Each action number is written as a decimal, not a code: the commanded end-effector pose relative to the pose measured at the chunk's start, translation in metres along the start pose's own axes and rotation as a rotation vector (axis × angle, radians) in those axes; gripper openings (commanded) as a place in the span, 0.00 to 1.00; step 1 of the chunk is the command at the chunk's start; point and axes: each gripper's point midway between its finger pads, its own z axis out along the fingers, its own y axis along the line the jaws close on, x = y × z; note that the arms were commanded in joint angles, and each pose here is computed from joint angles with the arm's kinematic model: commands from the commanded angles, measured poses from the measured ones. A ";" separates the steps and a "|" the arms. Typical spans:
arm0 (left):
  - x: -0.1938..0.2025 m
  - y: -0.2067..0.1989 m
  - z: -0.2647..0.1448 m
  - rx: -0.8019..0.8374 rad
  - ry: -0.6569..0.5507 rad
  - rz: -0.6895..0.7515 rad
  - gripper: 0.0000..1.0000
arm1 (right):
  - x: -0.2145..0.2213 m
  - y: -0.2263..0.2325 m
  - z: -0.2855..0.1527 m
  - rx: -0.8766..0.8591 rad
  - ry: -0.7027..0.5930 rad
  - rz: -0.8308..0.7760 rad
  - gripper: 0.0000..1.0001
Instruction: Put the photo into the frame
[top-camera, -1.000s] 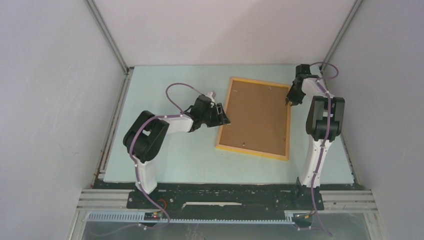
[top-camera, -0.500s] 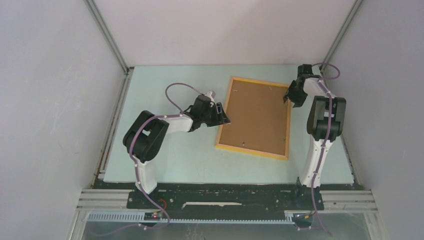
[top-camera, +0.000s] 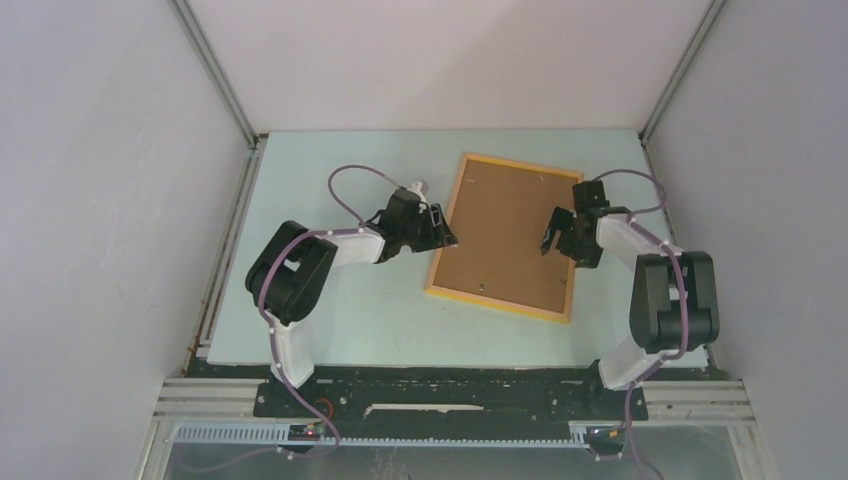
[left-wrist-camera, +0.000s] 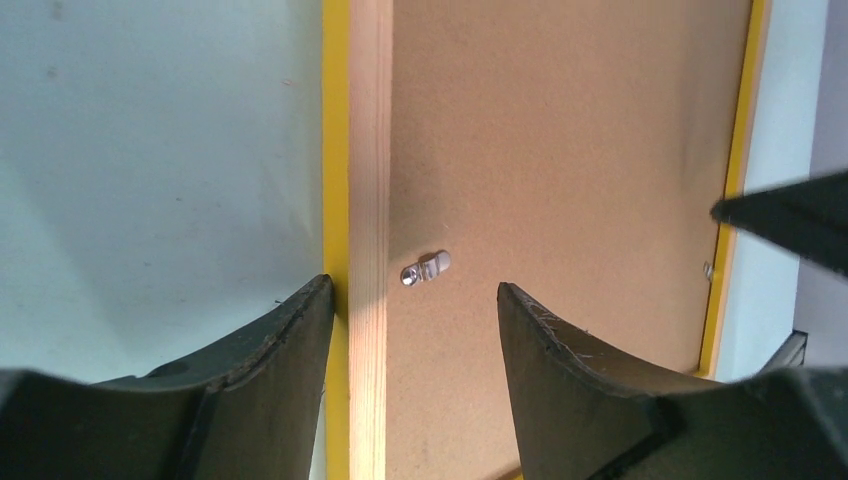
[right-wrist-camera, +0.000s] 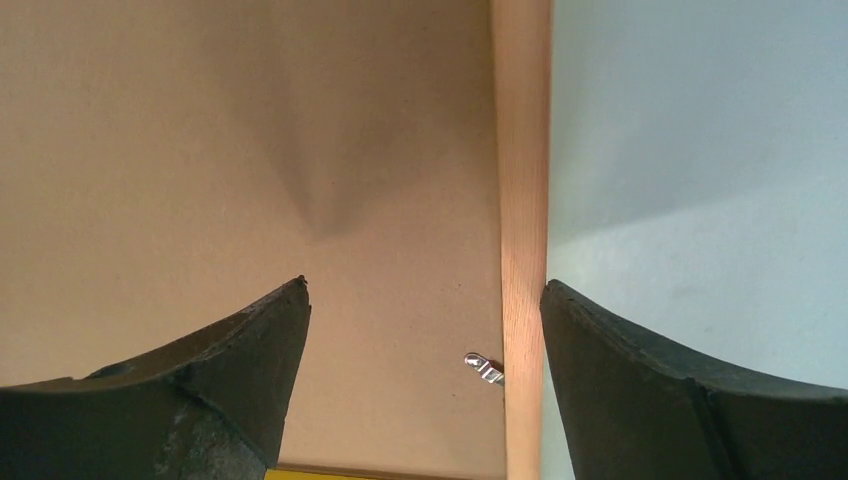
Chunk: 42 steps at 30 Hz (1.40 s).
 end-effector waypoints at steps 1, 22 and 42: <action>-0.002 -0.008 -0.005 0.032 -0.021 0.015 0.62 | 0.040 0.037 -0.012 -0.136 -0.001 -0.039 0.91; 0.027 -0.014 -0.026 0.076 -0.009 0.011 0.76 | 0.029 -0.049 -0.033 -0.066 -0.180 0.242 0.88; 0.120 -0.040 -0.025 0.079 0.099 -0.105 0.80 | -0.010 0.041 0.009 -0.368 -0.052 0.109 0.87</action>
